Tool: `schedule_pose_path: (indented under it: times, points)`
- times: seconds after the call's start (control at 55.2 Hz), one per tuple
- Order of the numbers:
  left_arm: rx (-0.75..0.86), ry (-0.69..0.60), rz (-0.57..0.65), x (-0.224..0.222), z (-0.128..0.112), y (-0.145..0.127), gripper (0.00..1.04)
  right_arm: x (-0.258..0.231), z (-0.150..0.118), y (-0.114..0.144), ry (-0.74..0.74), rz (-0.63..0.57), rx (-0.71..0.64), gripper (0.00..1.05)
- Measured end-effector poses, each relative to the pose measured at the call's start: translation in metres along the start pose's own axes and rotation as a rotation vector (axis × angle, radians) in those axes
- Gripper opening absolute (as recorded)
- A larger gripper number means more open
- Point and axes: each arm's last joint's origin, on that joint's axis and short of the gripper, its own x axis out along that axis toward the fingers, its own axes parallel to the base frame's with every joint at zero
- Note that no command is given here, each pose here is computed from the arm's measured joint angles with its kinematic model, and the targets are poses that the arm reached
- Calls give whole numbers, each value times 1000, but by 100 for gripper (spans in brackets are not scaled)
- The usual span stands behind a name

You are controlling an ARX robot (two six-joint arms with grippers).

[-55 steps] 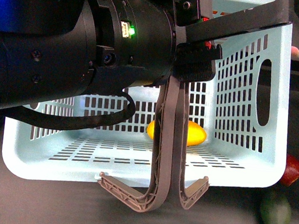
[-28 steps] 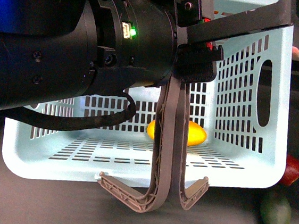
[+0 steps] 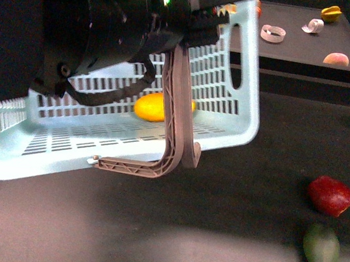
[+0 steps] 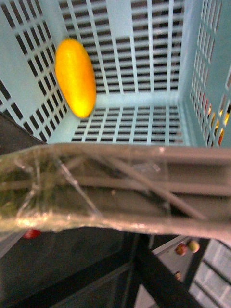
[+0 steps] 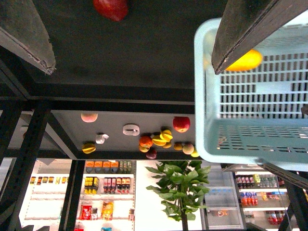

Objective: Pick mango with right arm and hold basket with left

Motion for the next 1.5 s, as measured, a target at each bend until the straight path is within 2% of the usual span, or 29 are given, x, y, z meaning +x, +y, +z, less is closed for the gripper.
schedule_pose_path:
  times: [0.181,0.326,0.489,0.671,0.779,0.888,1.069,1.16,1.504]
  points:
    - [-246,-38,170,16,15,18,6,0,0,0,0,0,0,97]
    - [-519,-90,315,30,20,52,6,0,0,0,0,0,0,97]
    - [-753,-187,417,38,33,97,6,0,0,0,0,0,0,97]
    - [-879,-257,562,41,44,151,6,0,0,0,0,0,0,97]
    - [-947,-291,657,43,37,187,6,0,0,0,0,0,0,97]
    - [-999,-319,677,46,30,205,6,0,0,0,0,0,0,97]
    - [-1093,-279,684,44,25,211,6,0,0,0,0,0,0,97]
    - [-1146,-264,646,45,25,209,6,0,0,0,0,0,0,97]
    - [-1109,-173,566,56,18,204,6,0,0,0,0,0,0,97]
